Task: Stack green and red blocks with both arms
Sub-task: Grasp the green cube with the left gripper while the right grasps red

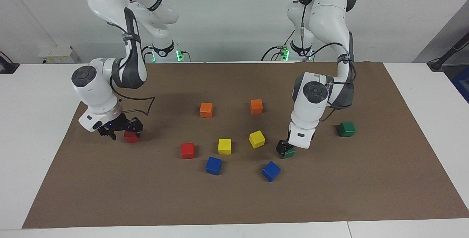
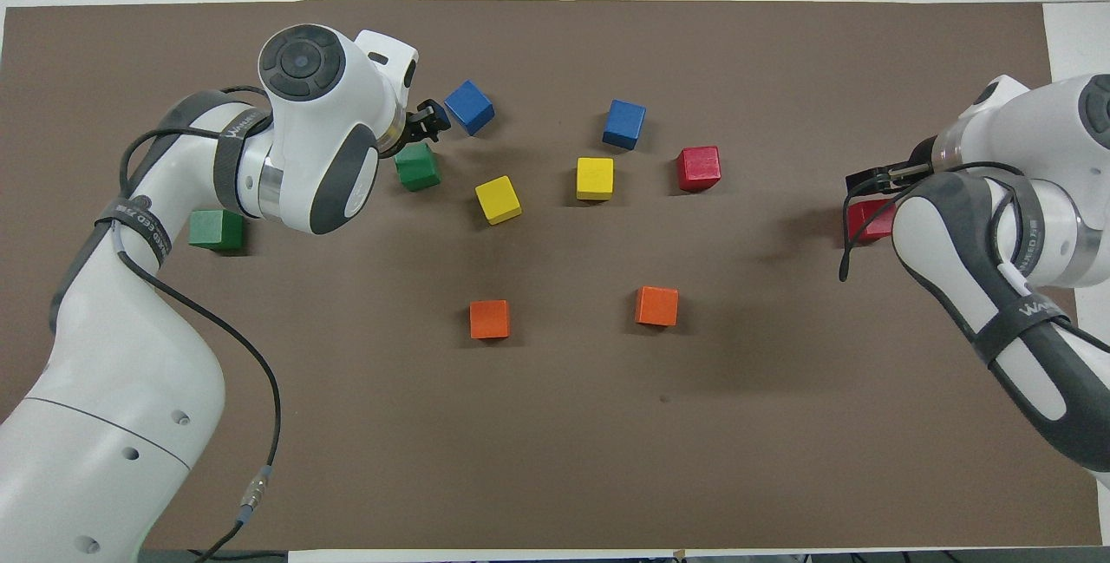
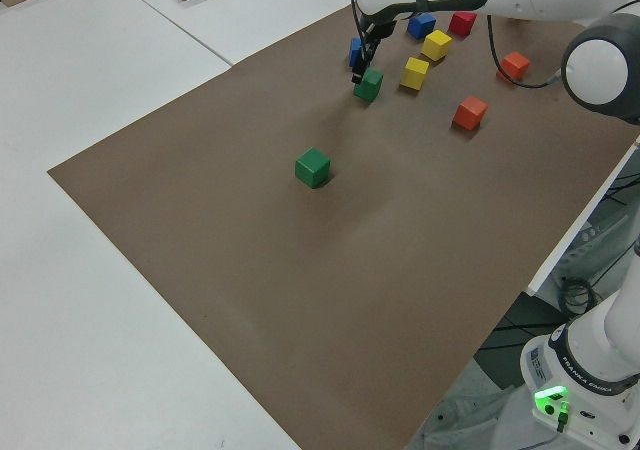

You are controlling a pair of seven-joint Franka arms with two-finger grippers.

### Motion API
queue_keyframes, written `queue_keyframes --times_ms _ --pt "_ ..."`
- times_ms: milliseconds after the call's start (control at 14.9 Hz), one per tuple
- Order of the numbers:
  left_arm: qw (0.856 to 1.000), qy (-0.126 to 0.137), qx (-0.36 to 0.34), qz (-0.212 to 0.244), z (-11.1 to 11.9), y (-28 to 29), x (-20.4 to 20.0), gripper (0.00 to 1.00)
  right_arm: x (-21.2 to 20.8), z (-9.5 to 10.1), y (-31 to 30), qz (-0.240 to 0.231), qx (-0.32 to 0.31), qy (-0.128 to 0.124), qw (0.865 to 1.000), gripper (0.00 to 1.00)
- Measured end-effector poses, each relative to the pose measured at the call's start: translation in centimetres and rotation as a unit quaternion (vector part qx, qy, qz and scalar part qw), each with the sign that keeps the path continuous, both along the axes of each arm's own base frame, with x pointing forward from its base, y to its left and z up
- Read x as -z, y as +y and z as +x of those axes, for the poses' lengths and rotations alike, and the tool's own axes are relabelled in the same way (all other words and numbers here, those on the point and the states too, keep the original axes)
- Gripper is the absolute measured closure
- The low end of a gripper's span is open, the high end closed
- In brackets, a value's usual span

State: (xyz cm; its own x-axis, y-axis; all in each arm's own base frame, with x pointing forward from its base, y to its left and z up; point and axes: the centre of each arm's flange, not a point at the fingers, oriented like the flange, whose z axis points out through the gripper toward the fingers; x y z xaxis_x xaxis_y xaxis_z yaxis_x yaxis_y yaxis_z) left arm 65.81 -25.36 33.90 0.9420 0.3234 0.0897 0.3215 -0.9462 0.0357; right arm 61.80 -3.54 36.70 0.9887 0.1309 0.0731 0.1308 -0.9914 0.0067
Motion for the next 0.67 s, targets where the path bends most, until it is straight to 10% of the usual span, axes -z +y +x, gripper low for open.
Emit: queue_keyframes --times_ms 670 --pt "1.0 0.004 0.015 0.0 -1.7 -1.2 3.4 0.0 -12.2 1.3 20.6 0.017 0.016 0.004 1.0 0.0"
